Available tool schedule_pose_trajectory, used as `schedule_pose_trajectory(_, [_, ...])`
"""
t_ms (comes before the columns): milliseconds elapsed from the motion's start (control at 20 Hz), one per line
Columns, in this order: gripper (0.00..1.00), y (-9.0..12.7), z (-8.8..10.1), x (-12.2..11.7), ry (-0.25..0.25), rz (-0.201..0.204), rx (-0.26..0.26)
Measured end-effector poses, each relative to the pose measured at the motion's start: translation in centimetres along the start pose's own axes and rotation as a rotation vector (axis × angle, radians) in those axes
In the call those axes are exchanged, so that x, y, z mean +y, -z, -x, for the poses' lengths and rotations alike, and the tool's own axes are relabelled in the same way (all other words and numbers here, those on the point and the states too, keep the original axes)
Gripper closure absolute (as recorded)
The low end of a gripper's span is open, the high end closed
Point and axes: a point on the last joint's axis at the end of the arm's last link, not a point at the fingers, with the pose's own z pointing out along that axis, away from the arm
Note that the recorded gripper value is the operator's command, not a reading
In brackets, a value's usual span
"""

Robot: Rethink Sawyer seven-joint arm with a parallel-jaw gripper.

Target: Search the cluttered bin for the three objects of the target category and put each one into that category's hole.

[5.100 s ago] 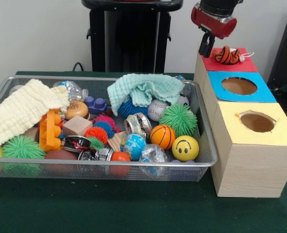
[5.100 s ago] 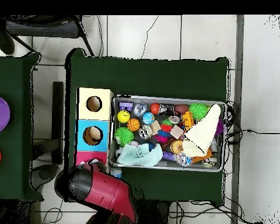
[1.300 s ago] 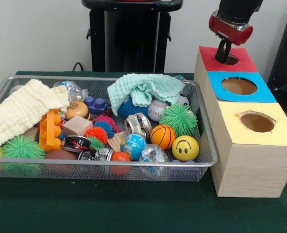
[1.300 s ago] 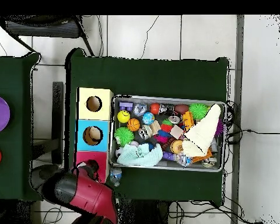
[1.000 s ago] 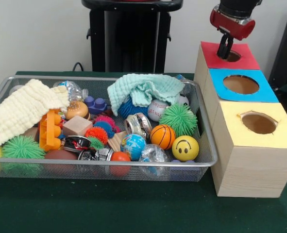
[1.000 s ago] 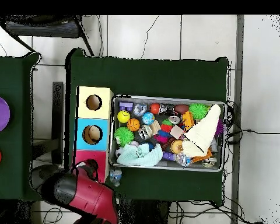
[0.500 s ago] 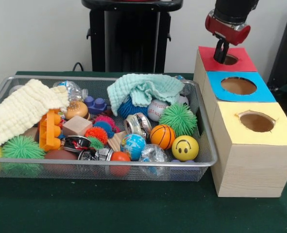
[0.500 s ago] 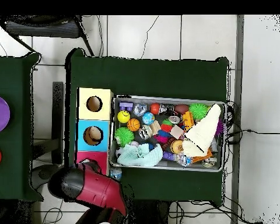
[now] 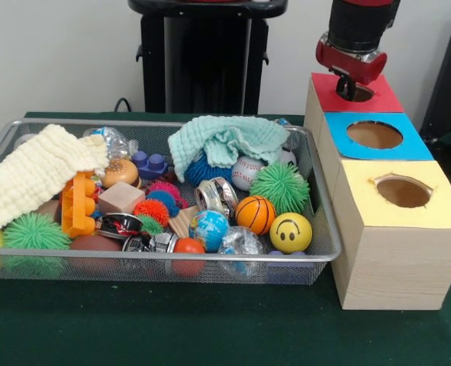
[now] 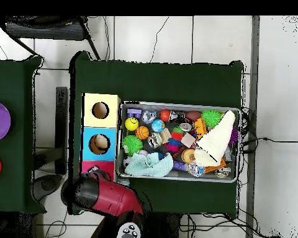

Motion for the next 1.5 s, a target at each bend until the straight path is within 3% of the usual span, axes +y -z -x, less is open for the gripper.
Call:
schedule_pose_trajectory(450, [1.00, 0.5, -1.3, -0.5, 0.051, 0.007, -0.043])
schedule_pose_trajectory(1000, [1.00, 1.2, -1.7, -0.6, 0.056, -0.004, -0.030])
schedule_pose_trajectory(1500, [1.00, 2.0, -2.3, -0.1, 0.073, 0.010, -0.045])
